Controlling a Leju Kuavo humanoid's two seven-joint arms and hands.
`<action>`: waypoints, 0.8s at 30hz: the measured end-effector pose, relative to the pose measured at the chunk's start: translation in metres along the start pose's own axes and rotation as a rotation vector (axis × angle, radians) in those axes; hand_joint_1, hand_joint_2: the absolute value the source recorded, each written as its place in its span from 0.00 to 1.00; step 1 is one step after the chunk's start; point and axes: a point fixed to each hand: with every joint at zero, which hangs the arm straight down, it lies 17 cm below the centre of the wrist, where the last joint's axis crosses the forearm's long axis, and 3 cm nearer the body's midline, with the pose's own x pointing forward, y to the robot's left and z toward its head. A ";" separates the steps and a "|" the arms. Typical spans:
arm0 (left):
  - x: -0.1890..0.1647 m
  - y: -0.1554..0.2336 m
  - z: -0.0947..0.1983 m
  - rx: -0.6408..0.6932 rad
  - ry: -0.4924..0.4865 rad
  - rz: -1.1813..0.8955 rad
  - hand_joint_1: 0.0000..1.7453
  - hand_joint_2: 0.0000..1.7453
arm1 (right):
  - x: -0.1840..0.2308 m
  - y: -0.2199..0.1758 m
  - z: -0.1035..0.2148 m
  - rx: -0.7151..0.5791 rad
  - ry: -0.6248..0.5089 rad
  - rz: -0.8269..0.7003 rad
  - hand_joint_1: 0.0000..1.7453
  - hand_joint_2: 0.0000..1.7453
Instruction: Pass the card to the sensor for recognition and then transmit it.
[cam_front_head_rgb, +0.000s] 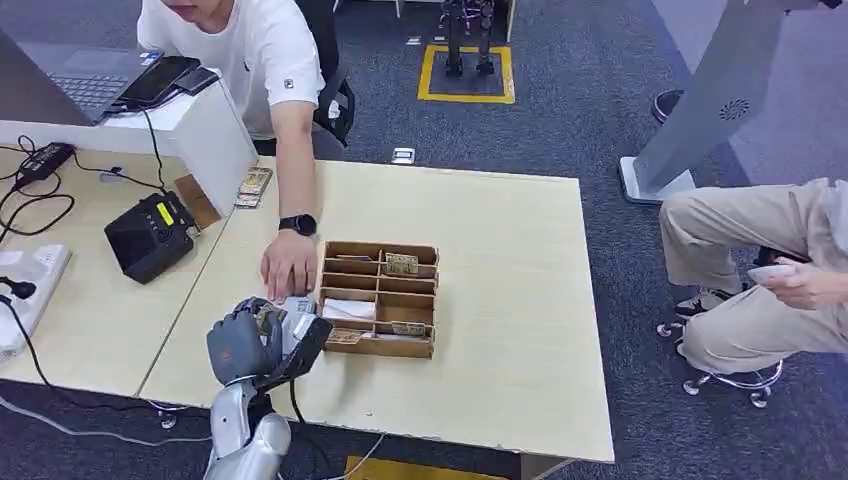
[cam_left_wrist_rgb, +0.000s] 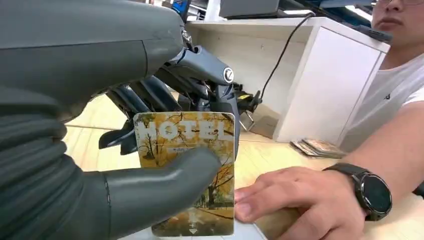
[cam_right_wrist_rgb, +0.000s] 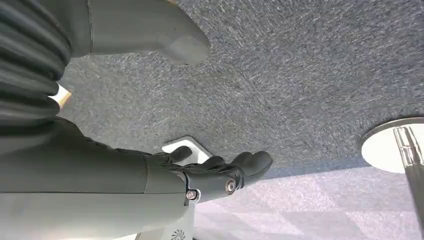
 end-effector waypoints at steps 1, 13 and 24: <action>-0.001 -0.001 0.001 -0.004 0.004 0.002 1.00 1.00 | 0.000 0.000 0.000 0.000 0.000 0.000 0.00 1.00; 0.008 -0.011 0.005 -0.035 -0.016 0.008 1.00 1.00 | 0.001 0.000 0.000 0.000 -0.006 0.001 0.00 1.00; 0.011 -0.013 0.008 -0.044 -0.031 0.005 1.00 1.00 | 0.000 0.000 0.000 0.001 -0.002 0.001 0.00 1.00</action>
